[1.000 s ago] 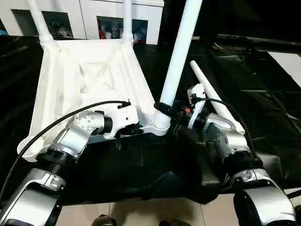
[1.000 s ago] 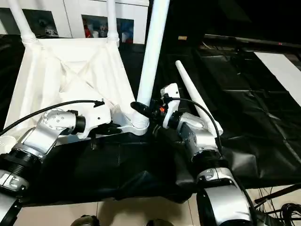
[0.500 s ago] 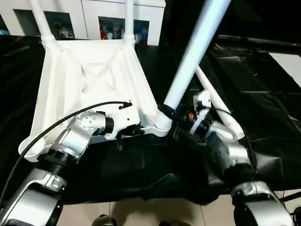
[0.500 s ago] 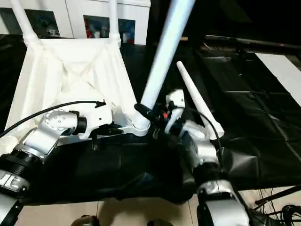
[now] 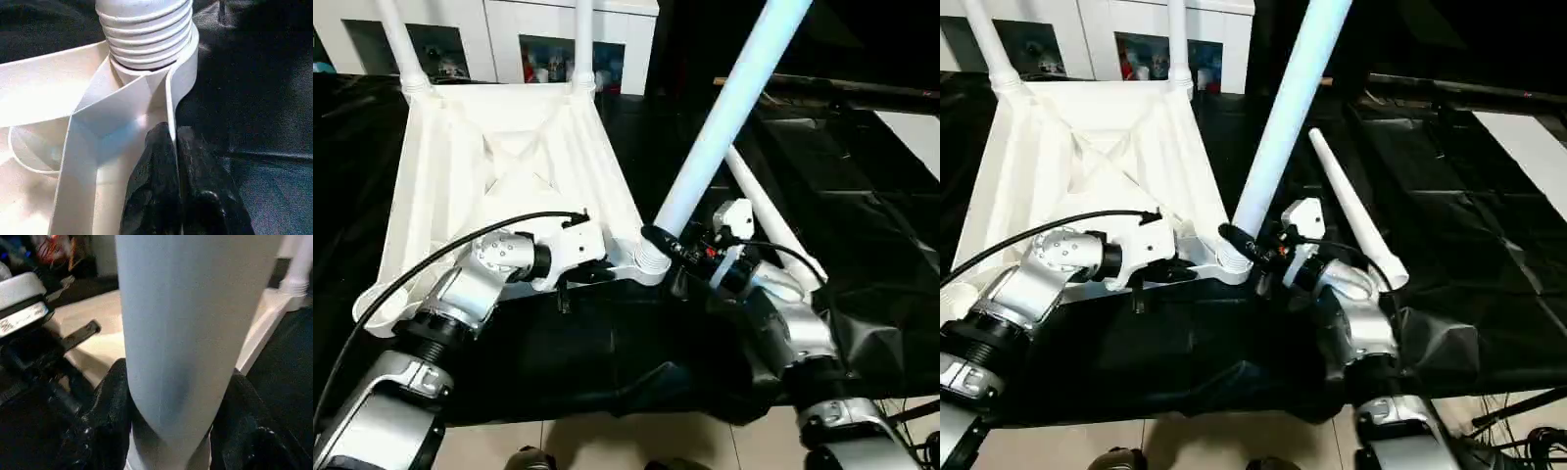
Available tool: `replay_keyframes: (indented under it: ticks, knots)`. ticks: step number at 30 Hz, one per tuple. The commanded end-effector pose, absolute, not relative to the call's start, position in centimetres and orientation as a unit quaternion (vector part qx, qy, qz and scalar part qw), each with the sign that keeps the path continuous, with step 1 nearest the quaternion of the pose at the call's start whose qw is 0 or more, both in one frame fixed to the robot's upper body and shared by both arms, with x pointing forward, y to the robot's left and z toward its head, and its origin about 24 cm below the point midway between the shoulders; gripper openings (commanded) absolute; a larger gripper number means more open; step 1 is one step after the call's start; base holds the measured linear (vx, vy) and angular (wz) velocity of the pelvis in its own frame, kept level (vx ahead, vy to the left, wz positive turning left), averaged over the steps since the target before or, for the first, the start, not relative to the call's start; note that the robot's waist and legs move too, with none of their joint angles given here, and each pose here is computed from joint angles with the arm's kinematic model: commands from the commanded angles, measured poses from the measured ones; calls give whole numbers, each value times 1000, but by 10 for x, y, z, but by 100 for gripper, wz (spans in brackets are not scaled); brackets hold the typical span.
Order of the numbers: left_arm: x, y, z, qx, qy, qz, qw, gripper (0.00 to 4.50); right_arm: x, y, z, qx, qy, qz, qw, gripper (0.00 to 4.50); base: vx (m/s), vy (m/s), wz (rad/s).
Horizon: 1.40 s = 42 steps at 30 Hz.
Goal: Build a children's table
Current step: Insert table leg to table base
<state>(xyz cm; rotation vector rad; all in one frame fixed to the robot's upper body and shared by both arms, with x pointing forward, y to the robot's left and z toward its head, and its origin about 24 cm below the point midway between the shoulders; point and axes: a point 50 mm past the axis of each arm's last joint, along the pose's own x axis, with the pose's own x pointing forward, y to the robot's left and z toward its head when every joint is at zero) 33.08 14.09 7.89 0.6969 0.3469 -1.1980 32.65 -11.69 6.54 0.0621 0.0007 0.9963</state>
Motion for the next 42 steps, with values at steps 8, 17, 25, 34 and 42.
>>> replay_keyframes:
  ticks: [8,17,25,34,42]
  knots:
    - [323,142,72,317,172,-570,738,0,319,-112,30,35,146,538,830,184,0,0,0]
    - [315,146,72,315,177,-593,720,0,330,-107,41,19,148,556,817,184,0,0,0]
    - [312,147,71,318,186,-599,711,0,324,-99,41,-42,177,636,750,184,0,0,0]
    - [306,143,73,303,170,-623,701,0,315,-108,29,-26,167,635,753,184,0,0,0]
    - [297,138,78,282,150,-671,669,0,306,-114,19,-8,164,637,754,184,0,0,0]
